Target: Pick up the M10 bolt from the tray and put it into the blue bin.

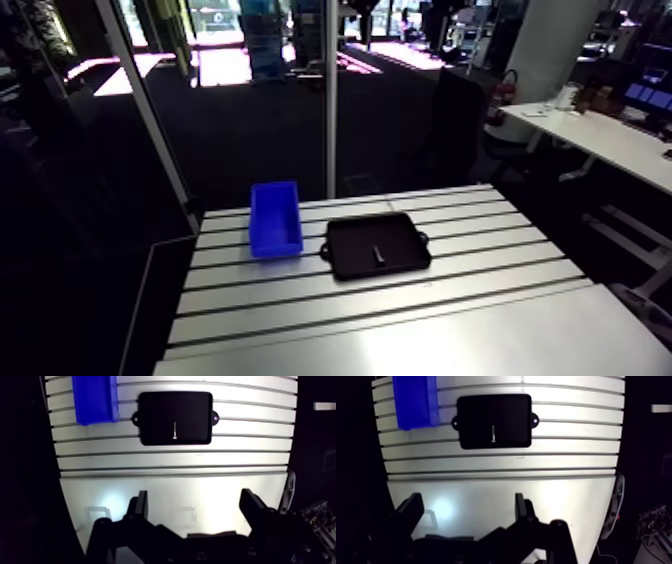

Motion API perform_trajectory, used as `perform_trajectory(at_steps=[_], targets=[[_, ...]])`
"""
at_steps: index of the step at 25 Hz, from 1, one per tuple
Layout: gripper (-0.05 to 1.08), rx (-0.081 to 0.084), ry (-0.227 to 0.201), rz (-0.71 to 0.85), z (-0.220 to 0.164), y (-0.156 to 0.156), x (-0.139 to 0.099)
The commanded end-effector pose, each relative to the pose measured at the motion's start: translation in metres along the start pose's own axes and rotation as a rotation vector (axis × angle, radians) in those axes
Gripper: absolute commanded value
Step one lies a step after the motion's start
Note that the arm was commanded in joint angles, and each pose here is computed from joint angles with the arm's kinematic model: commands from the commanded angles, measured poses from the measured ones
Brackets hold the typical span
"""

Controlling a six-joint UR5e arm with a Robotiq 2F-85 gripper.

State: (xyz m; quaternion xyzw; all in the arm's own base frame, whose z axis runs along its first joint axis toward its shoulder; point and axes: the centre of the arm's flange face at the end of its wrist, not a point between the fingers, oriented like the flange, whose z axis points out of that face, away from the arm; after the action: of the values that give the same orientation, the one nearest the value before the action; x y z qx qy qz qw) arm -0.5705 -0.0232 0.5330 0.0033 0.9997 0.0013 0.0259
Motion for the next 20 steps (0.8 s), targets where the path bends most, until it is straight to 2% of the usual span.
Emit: perform_trajectory(at_steps=[1,4,7,11,12,20], targets=[[0.01,0.006,-0.014,-0.043,0.038,0.012,0.012],[0.01,0.005,0.0,-0.052,0.051,0.012,0.015],[0.01,0.012,-0.019,-0.069,0.066,0.008,0.014],[0.01,0.019,-0.022,-0.071,0.088,0.006,0.013],[0.01,0.022,-0.01,-0.071,0.089,0.004,0.014],[0.01,0.025,-0.016,-0.029,0.108,0.006,0.027]])
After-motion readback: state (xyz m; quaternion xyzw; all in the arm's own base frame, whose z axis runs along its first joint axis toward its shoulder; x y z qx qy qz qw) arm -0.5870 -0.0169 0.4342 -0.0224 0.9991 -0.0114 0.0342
